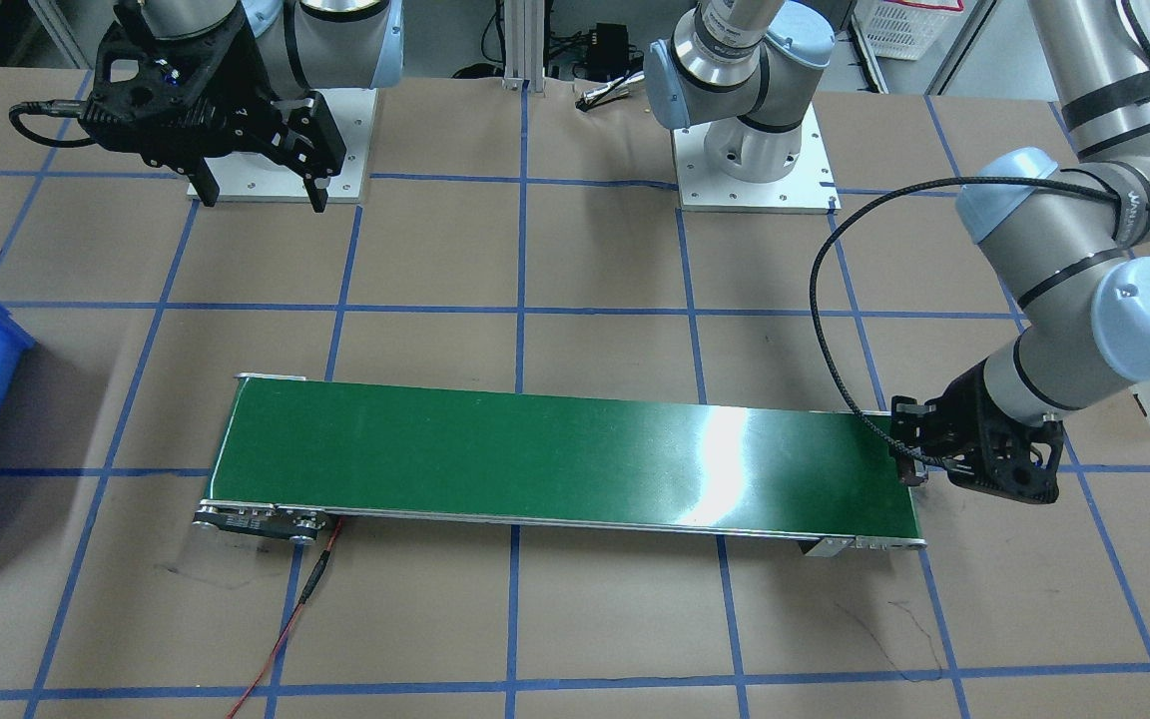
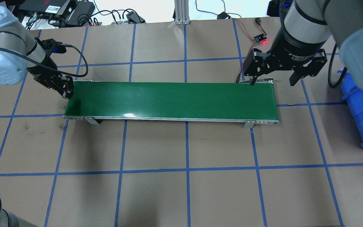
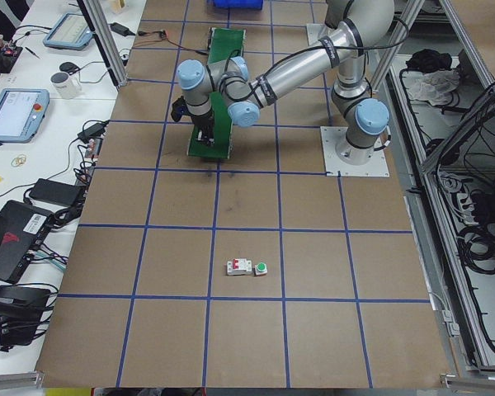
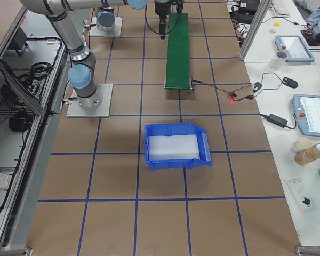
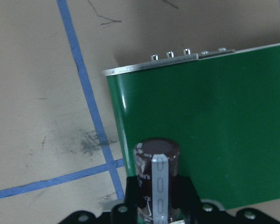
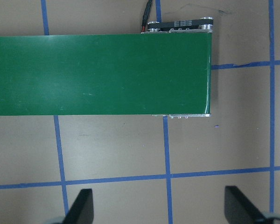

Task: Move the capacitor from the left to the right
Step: 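Carry the capacitor with the left gripper over the belt's near end, then release the capacitor onto the green belt and raise the left gripper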

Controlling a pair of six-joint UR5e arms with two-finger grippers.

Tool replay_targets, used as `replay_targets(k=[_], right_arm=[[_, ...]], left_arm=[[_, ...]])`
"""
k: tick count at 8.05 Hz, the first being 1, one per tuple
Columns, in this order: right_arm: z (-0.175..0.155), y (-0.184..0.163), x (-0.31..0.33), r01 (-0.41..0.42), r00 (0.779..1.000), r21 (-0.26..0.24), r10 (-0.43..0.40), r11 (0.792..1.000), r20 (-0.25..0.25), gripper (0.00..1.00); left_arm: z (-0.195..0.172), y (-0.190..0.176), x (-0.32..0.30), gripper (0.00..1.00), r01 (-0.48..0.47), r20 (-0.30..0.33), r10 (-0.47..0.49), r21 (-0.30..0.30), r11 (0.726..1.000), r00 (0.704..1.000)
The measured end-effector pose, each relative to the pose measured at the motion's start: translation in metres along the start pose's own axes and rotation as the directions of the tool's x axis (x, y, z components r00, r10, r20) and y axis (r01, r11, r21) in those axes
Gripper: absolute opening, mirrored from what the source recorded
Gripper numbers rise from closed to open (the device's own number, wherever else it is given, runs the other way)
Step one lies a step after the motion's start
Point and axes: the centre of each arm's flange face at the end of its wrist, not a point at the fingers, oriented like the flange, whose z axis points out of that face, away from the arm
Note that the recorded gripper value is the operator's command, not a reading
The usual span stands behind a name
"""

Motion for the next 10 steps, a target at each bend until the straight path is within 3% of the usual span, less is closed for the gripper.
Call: replay_targets(k=[4, 5, 8, 10], right_arm=[[-0.001, -0.001, 0.0, 0.0, 1.0, 0.005, 0.0, 1.0, 0.0, 1.0], [-0.001, -0.001, 0.0, 0.0, 1.0, 0.005, 0.0, 1.0, 0.0, 1.0], [0.0, 0.0, 0.0, 0.0, 1.0, 0.004, 0.0, 1.0, 0.0, 1.0], [0.0, 0.0, 0.0, 0.001, 1.0, 0.002, -0.001, 1.0, 0.0, 1.0]], left_arm=[[0.029, -0.013, 0.005, 0.0, -0.006, -0.021, 0.005, -0.033, 0.999, 1.0], [0.032, -0.016, 0.009, 0.99, -0.004, -0.022, 0.003, -0.037, 0.999, 1.0], [0.027, -0.017, 0.021, 1.0, 0.046, -0.007, -0.047, -0.043, 0.998, 0.999], [-0.008, -0.012, 0.055, 1.0, 0.072, 0.082, -0.069, -0.026, 0.997, 0.994]])
